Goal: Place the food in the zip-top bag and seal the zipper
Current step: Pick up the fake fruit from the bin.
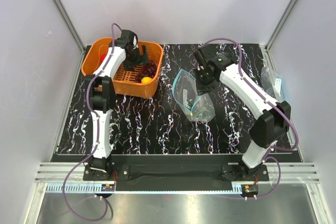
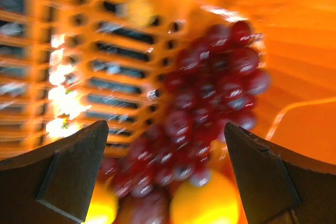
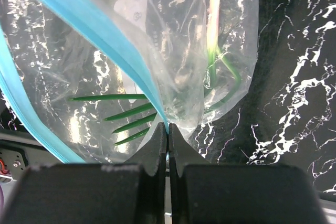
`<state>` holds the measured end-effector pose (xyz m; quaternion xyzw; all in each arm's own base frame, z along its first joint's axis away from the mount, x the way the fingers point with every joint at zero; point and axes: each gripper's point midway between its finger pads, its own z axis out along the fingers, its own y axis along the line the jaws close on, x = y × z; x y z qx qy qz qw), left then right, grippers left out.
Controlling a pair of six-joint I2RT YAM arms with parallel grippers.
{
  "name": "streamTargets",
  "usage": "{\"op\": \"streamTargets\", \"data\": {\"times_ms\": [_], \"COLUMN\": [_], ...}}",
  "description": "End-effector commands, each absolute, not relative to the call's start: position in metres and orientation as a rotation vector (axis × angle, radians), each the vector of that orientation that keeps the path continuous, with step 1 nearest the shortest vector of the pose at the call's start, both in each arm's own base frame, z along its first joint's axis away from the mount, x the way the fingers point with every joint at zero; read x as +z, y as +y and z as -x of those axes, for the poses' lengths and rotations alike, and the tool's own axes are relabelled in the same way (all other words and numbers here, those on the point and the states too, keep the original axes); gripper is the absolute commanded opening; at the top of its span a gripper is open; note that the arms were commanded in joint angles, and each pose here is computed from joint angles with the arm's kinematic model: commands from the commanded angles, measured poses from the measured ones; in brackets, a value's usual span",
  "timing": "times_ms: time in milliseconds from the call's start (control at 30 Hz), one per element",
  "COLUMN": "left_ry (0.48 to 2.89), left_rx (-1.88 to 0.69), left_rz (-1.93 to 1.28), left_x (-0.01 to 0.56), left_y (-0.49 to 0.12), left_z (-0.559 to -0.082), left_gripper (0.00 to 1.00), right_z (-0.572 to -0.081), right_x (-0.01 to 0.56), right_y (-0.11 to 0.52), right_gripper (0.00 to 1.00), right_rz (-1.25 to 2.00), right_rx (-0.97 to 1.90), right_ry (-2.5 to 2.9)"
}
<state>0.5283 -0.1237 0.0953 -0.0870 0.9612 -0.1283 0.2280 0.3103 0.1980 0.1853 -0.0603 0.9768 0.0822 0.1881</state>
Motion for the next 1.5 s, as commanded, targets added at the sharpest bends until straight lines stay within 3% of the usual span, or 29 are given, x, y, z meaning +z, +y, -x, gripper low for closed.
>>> {"op": "streamTargets", "data": {"times_ms": [0,100,367,467,533,567,667,700,1067,1467], "left_ry": [2.555,2.557,2.734,2.786,2.775,2.761,2.647,2.615,2.205,1.928], "left_rx": [-0.635,-0.763,-0.579,-0.53,-0.51,-0.514,-0.555,-0.564,-0.694,-0.851], "left_rz": [0.196,0.232,0.249,0.229,0.219,0.22,0.237,0.249,0.131,-0.011], "left_x": [0.107,0.094,0.055,0.039,0.035,0.035,0.061,0.069,0.224,0.358], "left_y": [-0.167,-0.185,-0.187,-0.191,-0.192,-0.193,-0.19,-0.186,-0.179,-0.186], "left_z": [-0.544,-0.544,-0.522,-0.508,-0.507,-0.508,-0.522,-0.527,-0.543,-0.464], "left_gripper": [0.99,0.99,0.99,0.93,0.81,0.65,0.36,0.33,0.25,0.25], "right_z": [-0.313,-0.315,-0.322,-0.323,-0.323,-0.323,-0.32,-0.319,-0.319,-0.333], "right_x": [0.18,0.177,0.18,0.182,0.183,0.185,0.188,0.188,0.201,0.225], "right_y": [0.203,0.205,0.205,0.205,0.205,0.204,0.204,0.203,0.207,0.216], "right_gripper": [0.0,0.0,0.0,0.0,0.0,0.0,0.0,0.0,0.0,0.0], "right_rz": [0.205,0.21,0.198,0.197,0.197,0.193,0.193,0.193,0.166,0.131], "right_rx": [0.246,0.243,0.233,0.235,0.235,0.239,0.244,0.244,0.3,0.328], "right_ry": [2.745,2.752,2.734,2.728,2.724,2.721,2.717,2.717,2.666,2.652]}}
